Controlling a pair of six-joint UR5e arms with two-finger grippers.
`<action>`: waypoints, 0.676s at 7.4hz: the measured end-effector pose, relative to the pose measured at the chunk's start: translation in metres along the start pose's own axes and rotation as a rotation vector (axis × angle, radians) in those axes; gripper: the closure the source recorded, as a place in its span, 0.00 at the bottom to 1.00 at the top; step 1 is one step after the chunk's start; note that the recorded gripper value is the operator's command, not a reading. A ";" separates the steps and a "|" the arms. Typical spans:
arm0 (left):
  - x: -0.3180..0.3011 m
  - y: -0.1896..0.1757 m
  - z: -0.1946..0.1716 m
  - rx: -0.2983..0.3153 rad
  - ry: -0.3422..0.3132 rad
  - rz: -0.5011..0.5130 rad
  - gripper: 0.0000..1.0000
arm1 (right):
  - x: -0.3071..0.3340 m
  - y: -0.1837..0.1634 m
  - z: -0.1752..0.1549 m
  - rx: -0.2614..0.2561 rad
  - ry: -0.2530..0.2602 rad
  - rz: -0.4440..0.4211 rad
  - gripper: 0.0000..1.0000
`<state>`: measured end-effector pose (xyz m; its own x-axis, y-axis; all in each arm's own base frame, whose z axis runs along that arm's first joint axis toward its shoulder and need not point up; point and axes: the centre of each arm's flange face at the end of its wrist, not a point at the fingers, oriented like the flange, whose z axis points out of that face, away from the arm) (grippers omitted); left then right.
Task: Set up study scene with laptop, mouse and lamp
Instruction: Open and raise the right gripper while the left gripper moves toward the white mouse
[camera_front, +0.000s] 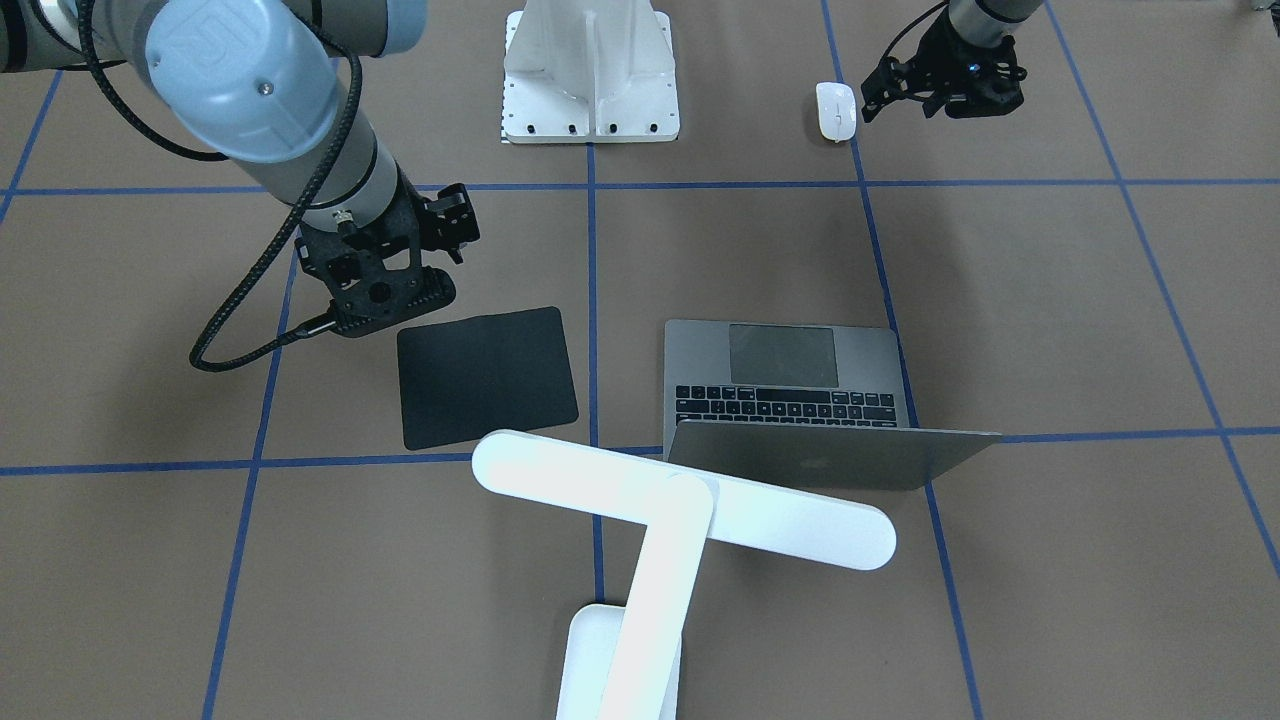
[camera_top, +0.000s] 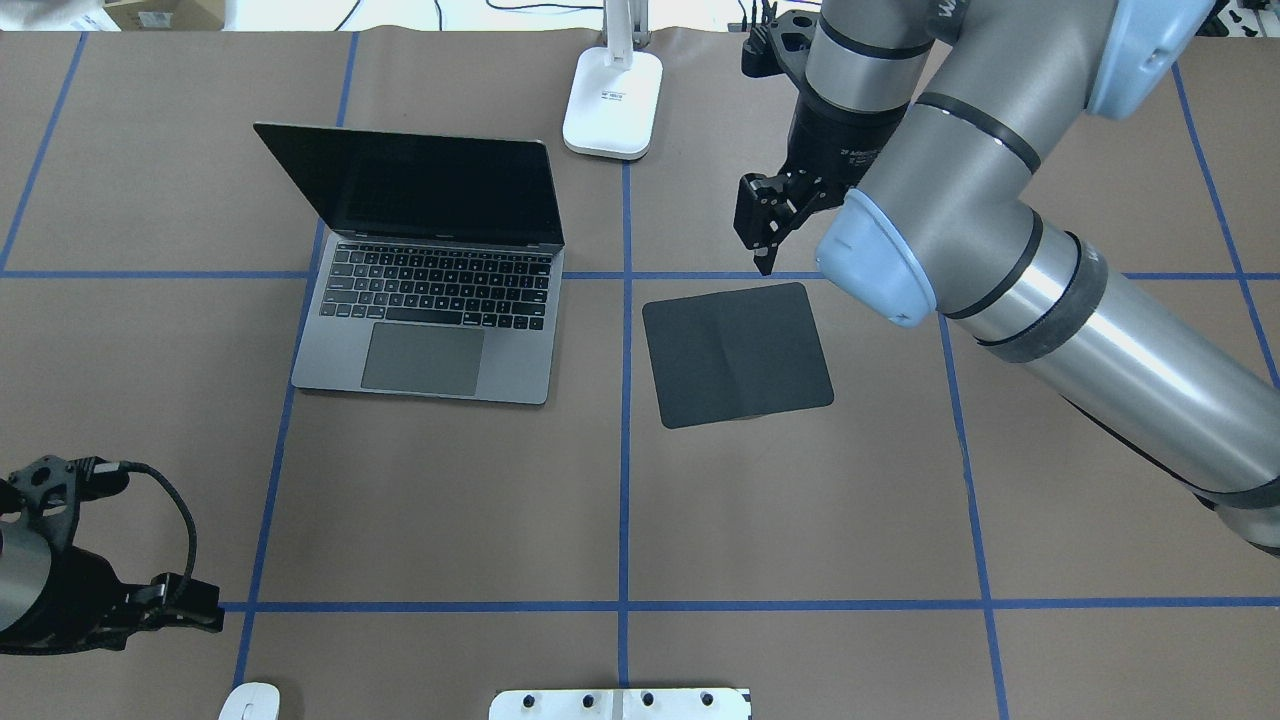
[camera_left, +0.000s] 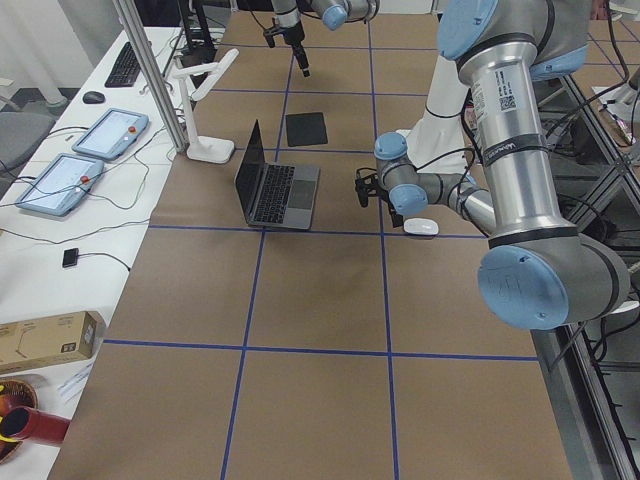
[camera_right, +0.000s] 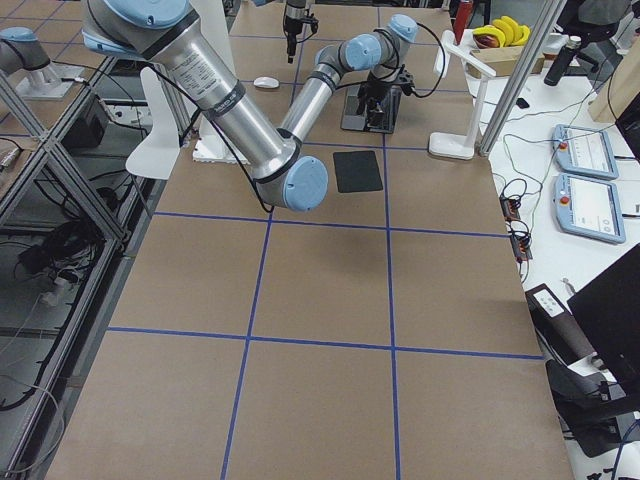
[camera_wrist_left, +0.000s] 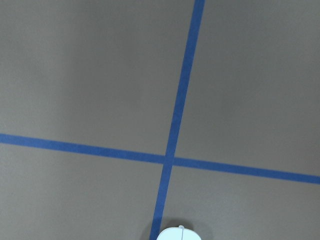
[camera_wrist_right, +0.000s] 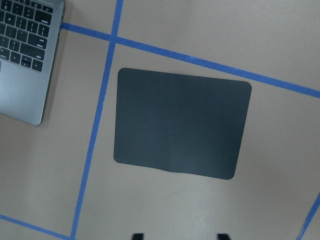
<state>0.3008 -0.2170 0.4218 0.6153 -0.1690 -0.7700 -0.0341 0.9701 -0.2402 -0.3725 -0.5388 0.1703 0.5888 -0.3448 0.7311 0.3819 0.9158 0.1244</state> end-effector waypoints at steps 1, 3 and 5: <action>0.002 0.007 0.007 -0.021 -0.008 -0.011 0.00 | 0.017 -0.001 0.016 0.032 0.002 -0.052 0.00; 0.004 0.020 0.029 -0.065 -0.024 0.000 0.01 | 0.033 0.000 0.032 0.075 0.014 -0.104 0.00; 0.007 0.036 0.059 -0.119 -0.046 0.058 0.01 | 0.031 0.001 0.033 0.090 0.023 -0.119 0.00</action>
<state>0.3504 -0.1726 0.4421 0.6446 -0.1022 -0.7577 -0.1625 0.9501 -0.2664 -0.3775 -0.5419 0.2158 0.5599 -0.4559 0.6919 0.3856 0.8825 0.2694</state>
